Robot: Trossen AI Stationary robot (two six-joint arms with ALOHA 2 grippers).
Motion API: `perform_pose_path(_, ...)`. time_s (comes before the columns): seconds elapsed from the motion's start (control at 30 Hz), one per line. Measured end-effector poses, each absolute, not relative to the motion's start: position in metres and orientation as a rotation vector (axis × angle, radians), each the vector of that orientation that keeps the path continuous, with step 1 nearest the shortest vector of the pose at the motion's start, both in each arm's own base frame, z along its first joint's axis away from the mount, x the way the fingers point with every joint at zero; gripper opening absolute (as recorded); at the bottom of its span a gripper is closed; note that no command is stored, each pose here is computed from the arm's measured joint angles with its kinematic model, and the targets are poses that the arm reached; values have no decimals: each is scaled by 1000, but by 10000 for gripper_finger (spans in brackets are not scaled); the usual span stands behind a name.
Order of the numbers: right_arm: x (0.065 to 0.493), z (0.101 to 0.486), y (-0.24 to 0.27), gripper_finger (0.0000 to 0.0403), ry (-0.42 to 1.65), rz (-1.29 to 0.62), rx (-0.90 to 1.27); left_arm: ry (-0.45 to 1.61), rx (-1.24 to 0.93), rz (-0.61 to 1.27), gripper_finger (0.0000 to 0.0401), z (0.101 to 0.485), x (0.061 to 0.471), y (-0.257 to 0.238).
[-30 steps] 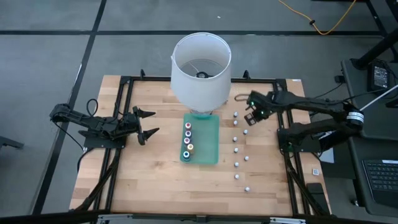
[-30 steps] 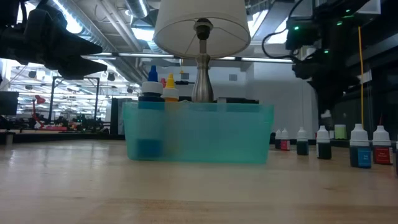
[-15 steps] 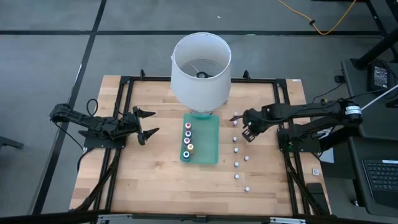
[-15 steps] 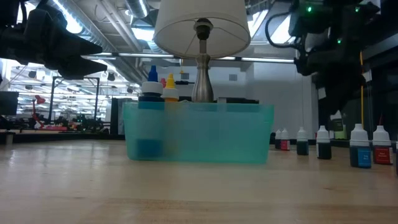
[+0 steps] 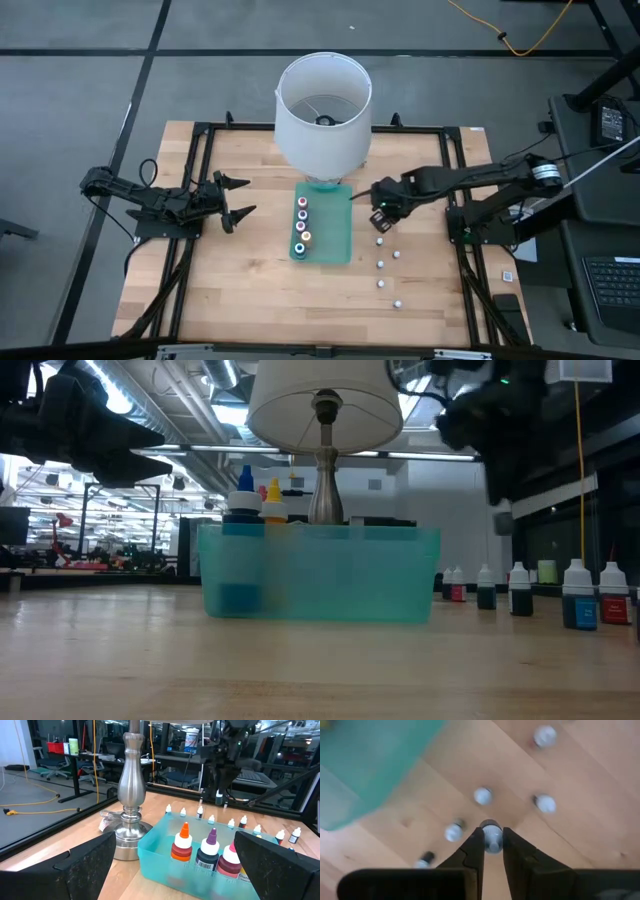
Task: Pick & Place food coloring
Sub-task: Put the small green food coloring bottle into the green bin
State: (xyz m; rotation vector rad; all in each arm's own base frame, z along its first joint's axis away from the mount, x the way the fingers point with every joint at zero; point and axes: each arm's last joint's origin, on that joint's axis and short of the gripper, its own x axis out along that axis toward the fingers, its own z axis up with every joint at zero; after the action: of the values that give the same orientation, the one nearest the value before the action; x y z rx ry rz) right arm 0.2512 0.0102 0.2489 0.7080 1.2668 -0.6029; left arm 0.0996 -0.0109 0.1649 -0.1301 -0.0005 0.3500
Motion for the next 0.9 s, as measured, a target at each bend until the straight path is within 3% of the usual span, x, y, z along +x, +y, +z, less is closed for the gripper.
perform_pose_path(0.37, 311, 262, 28, 55, 1261, -499, 618, -1, -130, 350, 400, 165, 100, -11)
perform_pose_path(0.9, 354, 266, 69, 55, 1240, -408, 536, -1, -130, 350, 400, 165, 100, -11)
